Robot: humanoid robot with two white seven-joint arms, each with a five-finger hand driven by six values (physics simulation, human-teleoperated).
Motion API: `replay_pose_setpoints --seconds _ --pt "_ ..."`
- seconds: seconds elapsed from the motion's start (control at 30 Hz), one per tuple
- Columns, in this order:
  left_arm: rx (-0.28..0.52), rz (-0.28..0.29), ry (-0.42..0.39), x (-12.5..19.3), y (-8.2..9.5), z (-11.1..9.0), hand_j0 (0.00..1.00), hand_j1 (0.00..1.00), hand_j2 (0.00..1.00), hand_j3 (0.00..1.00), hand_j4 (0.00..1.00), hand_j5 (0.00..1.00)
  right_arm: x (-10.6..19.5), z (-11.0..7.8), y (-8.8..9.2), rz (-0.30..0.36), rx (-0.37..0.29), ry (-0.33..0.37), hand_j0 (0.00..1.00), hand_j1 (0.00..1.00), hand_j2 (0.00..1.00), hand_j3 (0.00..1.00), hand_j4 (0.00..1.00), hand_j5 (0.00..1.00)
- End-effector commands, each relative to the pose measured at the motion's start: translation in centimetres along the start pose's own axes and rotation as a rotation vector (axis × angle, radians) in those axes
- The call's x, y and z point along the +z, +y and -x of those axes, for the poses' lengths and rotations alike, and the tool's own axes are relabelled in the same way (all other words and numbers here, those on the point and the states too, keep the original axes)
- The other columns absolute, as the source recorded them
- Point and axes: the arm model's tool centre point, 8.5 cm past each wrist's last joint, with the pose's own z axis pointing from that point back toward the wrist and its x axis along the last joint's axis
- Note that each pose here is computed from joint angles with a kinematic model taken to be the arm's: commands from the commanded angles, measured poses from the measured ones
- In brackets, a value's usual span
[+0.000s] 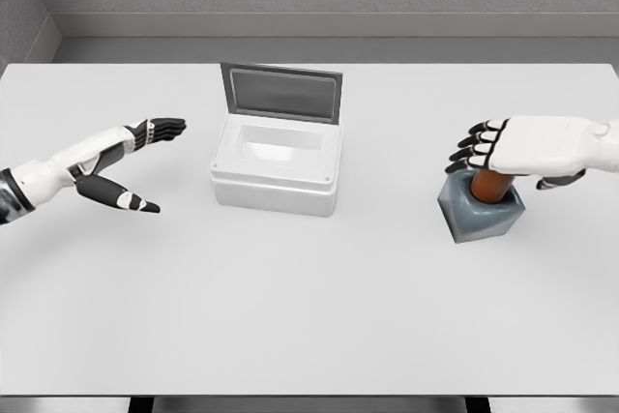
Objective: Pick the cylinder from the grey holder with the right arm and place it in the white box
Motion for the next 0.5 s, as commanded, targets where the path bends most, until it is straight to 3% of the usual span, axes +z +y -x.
replay_pose_setpoints --seconds 0.0,0.2,0.23,0.3,0.33,0.4,0.47 --pt "0.003 -0.001 0.001 0.02 0.06 0.02 1.00 1.00 1.00 1.00 1.00 1.00 -0.21 -0.06 0.30 -0.017 0.014 -0.001 1.00 1.00 1.00 1.00 1.00 1.00" --pt "0.002 0.016 0.000 0.08 -0.02 -0.01 1.00 1.00 1.00 1.00 1.00 1.00 -0.50 -0.06 0.33 -0.015 0.011 -0.004 1.00 1.00 1.00 1.00 1.00 1.00" --pt "0.002 0.016 0.000 0.08 -0.02 -0.01 1.00 1.00 1.00 1.00 1.00 1.00 -0.55 -0.09 0.30 -0.013 0.010 -0.005 0.89 0.89 0.89 0.89 0.89 0.89" --pt "0.001 0.025 0.001 0.08 -0.09 -0.01 1.00 1.00 1.00 1.00 1.00 1.00 -0.55 -0.09 0.30 -0.013 0.010 -0.005 0.53 0.53 0.53 0.53 0.53 0.53" --pt "0.002 0.029 0.000 0.09 -0.12 -0.01 1.00 1.00 1.00 1.00 1.00 1.00 -0.53 -0.06 0.25 -0.012 0.011 -0.005 0.45 0.45 0.45 0.45 0.45 0.45" --pt "0.001 0.031 0.001 0.09 -0.15 -0.01 1.00 1.00 1.00 1.00 1.00 1.00 -0.48 -0.04 0.27 -0.013 0.011 -0.004 0.41 0.41 0.41 0.41 0.41 0.41" --pt "0.001 0.032 0.001 0.09 -0.16 -0.01 1.00 1.00 1.00 1.00 1.00 1.00 -0.38 0.01 0.32 -0.016 0.012 -0.001 0.28 0.28 0.28 0.28 0.28 0.28"
